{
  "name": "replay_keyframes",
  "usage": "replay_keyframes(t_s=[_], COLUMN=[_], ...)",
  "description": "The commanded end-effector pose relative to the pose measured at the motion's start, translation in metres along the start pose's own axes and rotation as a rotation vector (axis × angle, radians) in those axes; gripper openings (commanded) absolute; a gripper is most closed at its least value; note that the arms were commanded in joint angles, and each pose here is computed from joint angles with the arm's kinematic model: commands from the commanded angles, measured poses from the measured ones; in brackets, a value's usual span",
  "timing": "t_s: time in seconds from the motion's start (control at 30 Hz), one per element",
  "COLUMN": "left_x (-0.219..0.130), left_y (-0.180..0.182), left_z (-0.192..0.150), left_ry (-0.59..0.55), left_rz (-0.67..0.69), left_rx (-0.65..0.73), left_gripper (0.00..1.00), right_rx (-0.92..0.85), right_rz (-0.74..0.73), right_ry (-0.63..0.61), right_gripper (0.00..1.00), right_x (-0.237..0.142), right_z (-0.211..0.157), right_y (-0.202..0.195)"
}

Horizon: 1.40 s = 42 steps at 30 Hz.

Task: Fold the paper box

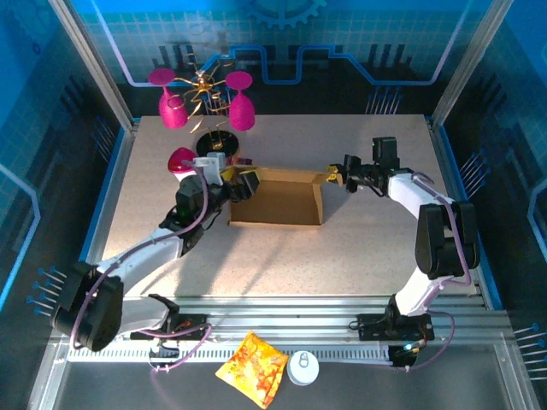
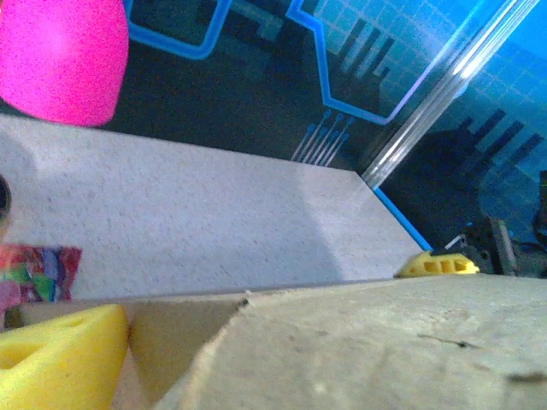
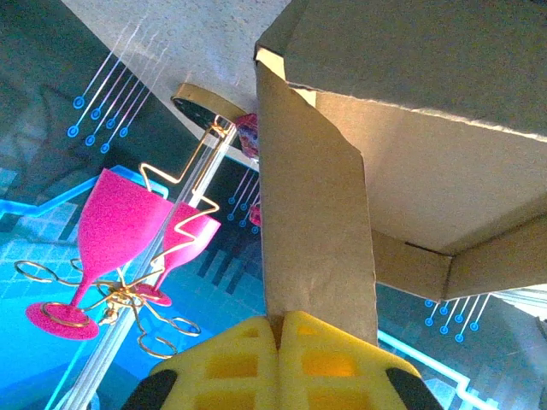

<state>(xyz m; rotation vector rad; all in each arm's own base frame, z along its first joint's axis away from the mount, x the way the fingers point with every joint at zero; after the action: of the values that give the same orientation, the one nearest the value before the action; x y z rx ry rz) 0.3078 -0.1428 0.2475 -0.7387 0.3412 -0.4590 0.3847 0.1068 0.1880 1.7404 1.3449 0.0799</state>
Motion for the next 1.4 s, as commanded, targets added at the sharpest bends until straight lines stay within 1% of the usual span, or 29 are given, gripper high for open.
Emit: replay_keyframes(t_s=[0.0, 0.13, 0.23, 0.33, 0.4, 0.47, 0.57, 0.67, 0.73, 0.83, 0.87, 0.93, 1.0, 1.03, 1.07, 1.2, 1.27, 1.37], left_x=[-0.012, -0.02, -0.024, -0.024, -0.023, -0.023, -0.027, -0.035, -0.041, -0.051, -0.053, -0.055, -0.053, -0.052, -0.046, -0.018, -0.004, 0.007], left_y=[-0.002, 0.003, 0.01, 0.013, 0.013, 0.011, 0.006, -0.005, -0.012, -0.014, -0.013, -0.01, -0.001, 0.002, 0.006, 0.007, 0.01, 0.009], left_z=[-0.024, -0.033, -0.032, -0.027, -0.024, -0.021, -0.018, -0.008, 0.004, 0.035, 0.048, 0.072, 0.092, 0.099, 0.105, 0.125, 0.127, 0.123], left_ry=[0.161, 0.221, 0.211, 0.199, 0.203, 0.209, 0.208, 0.187, 0.157, 0.089, 0.063, 0.017, -0.015, -0.01, 0.003, 0.04, 0.059, 0.077], left_rz=[-0.009, 0.04, 0.08, 0.087, 0.089, 0.09, 0.078, 0.076, 0.107, 0.242, 0.289, 0.341, 0.438, 0.48, 0.515, 0.542, 0.554, 0.612], left_rx=[-0.141, -0.19, -0.224, -0.252, -0.266, -0.265, -0.28, -0.314, -0.343, -0.446, -0.494, -0.59, -0.704, -0.75, -0.794, -0.848, -0.88, -0.896], left_gripper=[0.93, 0.94, 0.95, 0.95, 0.96, 0.99, 0.99, 0.96, 0.93, 0.81, 0.77, 0.73, 0.66, 0.64, 0.64, 0.64, 0.64, 0.62], right_rx=[-0.022, -0.027, -0.03, -0.031, -0.029, -0.03, -0.033, -0.043, -0.053, -0.08, -0.091, -0.112, -0.144, -0.157, -0.172, -0.223, -0.238, -0.261], right_rz=[0.013, 0.006, -0.006, -0.013, -0.017, -0.018, -0.021, -0.027, -0.034, -0.051, -0.058, -0.072, -0.089, -0.095, -0.103, -0.134, -0.141, -0.152], right_ry=[0.002, -0.003, -0.004, -0.006, -0.006, -0.01, -0.014, -0.017, -0.021, -0.03, -0.032, -0.032, -0.022, -0.018, -0.018, -0.003, 0.014, 0.022], right_gripper=[0.0, 0.0, 0.0, 0.0, 0.0, 0.0, 0.0, 0.0, 0.0, 0.0, 0.0, 0.0, 0.0, 0.0, 0.0, 0.0, 0.0, 0.0], right_x=[-0.01, -0.01, -0.01, -0.01, -0.01, -0.01, -0.012, -0.015, -0.019, -0.026, -0.029, -0.032, -0.034, -0.035, -0.037, -0.044, -0.047, -0.056], right_z=[-0.009, -0.008, -0.008, -0.008, -0.007, -0.007, -0.005, -0.004, -0.003, -0.001, 0.0, 0.002, 0.003, 0.003, 0.004, 0.009, 0.011, 0.015], right_y=[0.01, 0.01, 0.008, 0.005, 0.004, 0.004, 0.003, 0.004, 0.005, 0.007, 0.007, 0.006, 0.006, 0.006, 0.006, 0.003, 0.001, 0.0])
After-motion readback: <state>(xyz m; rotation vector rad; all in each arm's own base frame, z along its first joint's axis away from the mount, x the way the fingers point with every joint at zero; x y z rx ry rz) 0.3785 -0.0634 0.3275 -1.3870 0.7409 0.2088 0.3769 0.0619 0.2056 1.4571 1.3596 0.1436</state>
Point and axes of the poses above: each hand's point on the last joint's axis, 136 mm out from that joint toward the fingers, its own x axis out along the fingers, its own y axis along the line the jaws close on, z = x × y, the point moved 7 cm from there along -x, back along the fingers, and after that the axes turned 15 degrees about -x, right-handed, at the moved point
